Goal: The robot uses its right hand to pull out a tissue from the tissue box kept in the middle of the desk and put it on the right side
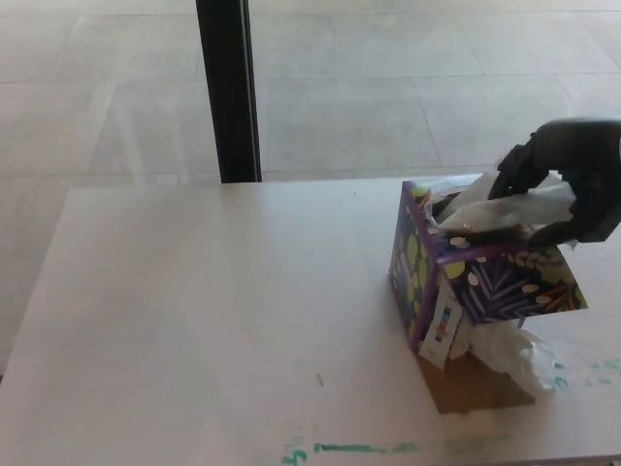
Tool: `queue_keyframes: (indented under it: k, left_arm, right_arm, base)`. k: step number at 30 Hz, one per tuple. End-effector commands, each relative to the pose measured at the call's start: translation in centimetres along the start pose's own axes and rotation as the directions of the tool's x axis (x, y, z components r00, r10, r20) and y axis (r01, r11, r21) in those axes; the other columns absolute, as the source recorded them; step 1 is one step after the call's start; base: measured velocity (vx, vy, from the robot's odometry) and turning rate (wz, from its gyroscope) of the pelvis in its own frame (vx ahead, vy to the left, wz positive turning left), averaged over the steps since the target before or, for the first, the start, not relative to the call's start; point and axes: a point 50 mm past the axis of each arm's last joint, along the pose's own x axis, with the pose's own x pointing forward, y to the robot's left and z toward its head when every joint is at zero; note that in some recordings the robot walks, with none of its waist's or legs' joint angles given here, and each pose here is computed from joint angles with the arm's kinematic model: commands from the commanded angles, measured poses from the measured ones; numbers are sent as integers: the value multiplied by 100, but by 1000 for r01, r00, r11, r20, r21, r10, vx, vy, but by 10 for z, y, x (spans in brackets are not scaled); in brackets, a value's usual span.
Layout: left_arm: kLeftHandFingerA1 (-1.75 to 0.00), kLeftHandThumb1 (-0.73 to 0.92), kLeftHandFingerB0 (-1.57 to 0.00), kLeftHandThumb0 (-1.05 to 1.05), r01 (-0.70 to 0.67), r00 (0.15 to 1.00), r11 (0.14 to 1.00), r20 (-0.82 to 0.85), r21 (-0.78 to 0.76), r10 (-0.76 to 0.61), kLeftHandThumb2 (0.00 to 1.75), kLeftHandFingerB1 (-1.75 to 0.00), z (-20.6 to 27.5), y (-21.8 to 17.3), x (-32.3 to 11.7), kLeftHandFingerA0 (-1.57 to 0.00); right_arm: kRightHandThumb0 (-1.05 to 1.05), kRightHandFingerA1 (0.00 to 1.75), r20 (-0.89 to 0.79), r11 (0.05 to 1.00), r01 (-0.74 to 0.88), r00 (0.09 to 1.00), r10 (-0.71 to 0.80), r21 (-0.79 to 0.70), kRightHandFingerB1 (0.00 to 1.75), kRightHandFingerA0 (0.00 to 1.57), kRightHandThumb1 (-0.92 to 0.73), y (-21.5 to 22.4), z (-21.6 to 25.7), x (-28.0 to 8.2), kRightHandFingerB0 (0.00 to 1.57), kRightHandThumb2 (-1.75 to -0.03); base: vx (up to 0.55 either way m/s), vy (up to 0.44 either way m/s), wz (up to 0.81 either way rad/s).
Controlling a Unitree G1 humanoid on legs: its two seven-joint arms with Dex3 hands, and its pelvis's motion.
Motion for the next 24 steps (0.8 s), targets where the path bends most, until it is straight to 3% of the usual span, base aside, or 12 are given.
queue_keyframes:
  k: [1, 2, 3, 4, 5, 6, 11, 17, 18, 22, 23, 24]
  left_arm:
    - [-52, 92, -48, -79, -6, 1000, 1000, -6, 11, 6, 68, -43, 0, 13, -5, -59]
    - [-52, 92, -48, -79, -6, 1000, 1000, -6, 11, 6, 68, -43, 0, 13, -5, -59]
    - [-51, 92, -46, -79, 0, 1000, 1000, -6, 12, 0, 68, -43, 0, 12, -5, -57]
    - [-51, 92, -47, -80, 2, 1000, 1000, -5, 6, -2, 68, -43, -1, 12, -5, -57]
    - [-51, 92, -48, -79, -1, 1000, 1000, -3, 6, 1, 67, -44, -1, 12, -5, -58]
    - [-52, 90, -48, -77, -2, 1000, 999, -2, -32, 2, 67, -46, -1, 12, -5, -57]
    - [-52, 92, -47, -77, 0, 1000, 1000, -3, 1, 0, 68, -44, 0, 12, -5, -56]
    - [-53, 92, -45, -76, 6, 1000, 1000, -6, -4, -6, 68, -44, -2, 12, -6, -56]
    - [-51, 92, -45, -75, 6, 1000, 1000, -7, -2, -6, 68, -44, -3, 12, -6, -55]
    - [-51, 92, -47, -76, -3, 1000, 1000, -12, 21, 3, 68, -43, -2, 12, -6, -57]
    - [-51, 92, -44, -77, 14, 1000, 999, -11, 34, -14, 70, -43, -2, 13, -6, -54]
    - [-51, 92, -44, -76, 9, 1000, 1000, -12, 29, -8, 68, -43, -2, 13, -6, -55]
  right_arm:
    - [-42, 171, 78, 803, 396, 910, -406, -446, 127, 79, -68, 17, 1, 3, 70, -62]
    - [-42, 171, 79, 801, 398, 910, -407, -447, 127, 79, -68, 17, 1, 3, 70, -62]
    - [-45, 138, 124, 798, 431, 899, -420, -422, 115, 110, -55, 19, 1, 3, 76, -90]
    - [-40, 133, 145, 778, 461, 884, -445, -427, 109, 109, -54, 20, 1, 4, 76, -92]
    - [-36, 175, 154, 778, 466, 882, -445, -422, 124, 80, -70, 20, 2, 3, 70, -62]
    - [-41, 169, 172, 769, 481, 875, -454, -421, 86, 76, -70, 20, 4, 2, 79, -63]
    - [-36, 167, 237, 739, 542, 840, -487, -400, 61, 85, -65, 21, 6, 1, 84, -59]
    - [-39, 170, 266, 718, 579, 815, -515, -385, 65, 85, -62, 33, 6, 5, 87, -62]
    - [-35, 175, 276, 721, 585, 811, -516, -372, 82, 85, -63, 36, 5, 5, 85, -59]
    - [-34, 172, 277, 723, 587, 809, -518, -363, 74, 85, -61, 44, 2, 7, 87, -58]
    - [-38, 175, 284, 712, 596, 803, -525, -371, 85, 84, -61, 47, 1, 7, 88, -57]
    - [-24, 174, 305, 700, 618, 786, -538, -359, 111, 85, -63, 50, -1, 8, 80, -57]
  base:
    - [0, 0, 0]
    - [0, 0, 0]
    - [0, 0, 0]
    - [0, 0, 0]
    - [0, 0, 0]
    - [0, 0, 0]
    - [0, 0, 0]
    - [0, 0, 0]
    - [0, 0, 0]
    - [0, 0, 0]
    - [0, 0, 0]
    - [0, 0, 0]
